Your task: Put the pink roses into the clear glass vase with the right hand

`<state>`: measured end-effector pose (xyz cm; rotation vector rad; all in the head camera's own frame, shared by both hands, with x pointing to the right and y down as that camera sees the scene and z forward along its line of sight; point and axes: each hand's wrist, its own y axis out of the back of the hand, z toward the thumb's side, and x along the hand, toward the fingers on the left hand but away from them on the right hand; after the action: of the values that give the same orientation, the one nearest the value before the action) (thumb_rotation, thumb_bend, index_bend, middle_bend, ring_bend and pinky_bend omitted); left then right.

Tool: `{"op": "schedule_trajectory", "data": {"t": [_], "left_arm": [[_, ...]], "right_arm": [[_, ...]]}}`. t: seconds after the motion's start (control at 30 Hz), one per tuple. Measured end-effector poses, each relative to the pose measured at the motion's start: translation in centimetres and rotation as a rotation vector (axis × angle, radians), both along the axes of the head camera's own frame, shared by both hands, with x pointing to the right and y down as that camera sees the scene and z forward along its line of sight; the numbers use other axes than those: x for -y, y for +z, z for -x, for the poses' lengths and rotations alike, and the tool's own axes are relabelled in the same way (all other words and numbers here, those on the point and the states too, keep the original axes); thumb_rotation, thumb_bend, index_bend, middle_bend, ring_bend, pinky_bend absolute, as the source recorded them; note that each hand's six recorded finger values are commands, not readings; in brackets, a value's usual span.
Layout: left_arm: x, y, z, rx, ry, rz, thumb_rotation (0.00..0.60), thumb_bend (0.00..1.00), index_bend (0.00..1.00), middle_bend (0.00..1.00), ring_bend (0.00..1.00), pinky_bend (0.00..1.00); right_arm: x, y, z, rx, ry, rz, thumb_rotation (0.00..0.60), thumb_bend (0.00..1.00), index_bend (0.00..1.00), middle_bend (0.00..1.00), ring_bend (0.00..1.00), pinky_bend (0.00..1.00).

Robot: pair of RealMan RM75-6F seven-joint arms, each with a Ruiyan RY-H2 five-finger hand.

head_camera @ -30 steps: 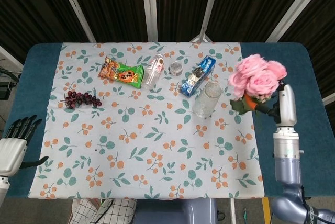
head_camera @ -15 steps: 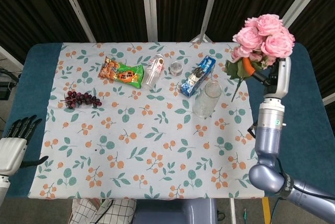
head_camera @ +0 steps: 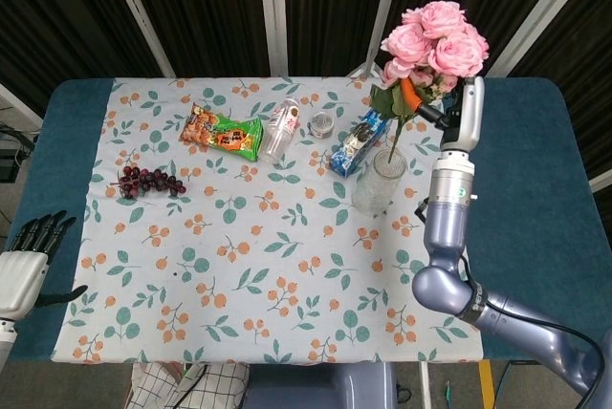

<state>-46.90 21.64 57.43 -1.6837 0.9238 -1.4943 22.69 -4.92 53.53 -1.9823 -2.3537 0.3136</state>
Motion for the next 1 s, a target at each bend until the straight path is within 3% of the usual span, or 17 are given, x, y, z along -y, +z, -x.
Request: {"op": "schedule_trajectory", "data": {"t": [0.23,0.57,1.0], "left_arm": [[0.0,0.1,0.0,-0.001,-0.004,0.006,0.6,0.0,0.0,0.0,0.0,0.0],[0.0,0.2,-0.2,0.002,-0.002,0.007,0.6,0.0,0.0,0.0,0.0,0.0],[0.0,0.2,-0.3,-0.006,0.003,0.011,0.6,0.0,0.0,0.0,0.0,0.0]], "right_arm": [[0.2,1.9,-0.8,-0.015,0.026,0.026,0.6,0.31,0.55,0.53,0.46,0.25],[-1.5,4.1,-1.8,-0.002,0.044,0.072,0.6,0.31,0.55,0.53,0.46,0.25],[-5.8,6.3,-3.4,0.016,0.052,0.146,0.6,0.31,0.53,0.53,0.45,0.25]]}}
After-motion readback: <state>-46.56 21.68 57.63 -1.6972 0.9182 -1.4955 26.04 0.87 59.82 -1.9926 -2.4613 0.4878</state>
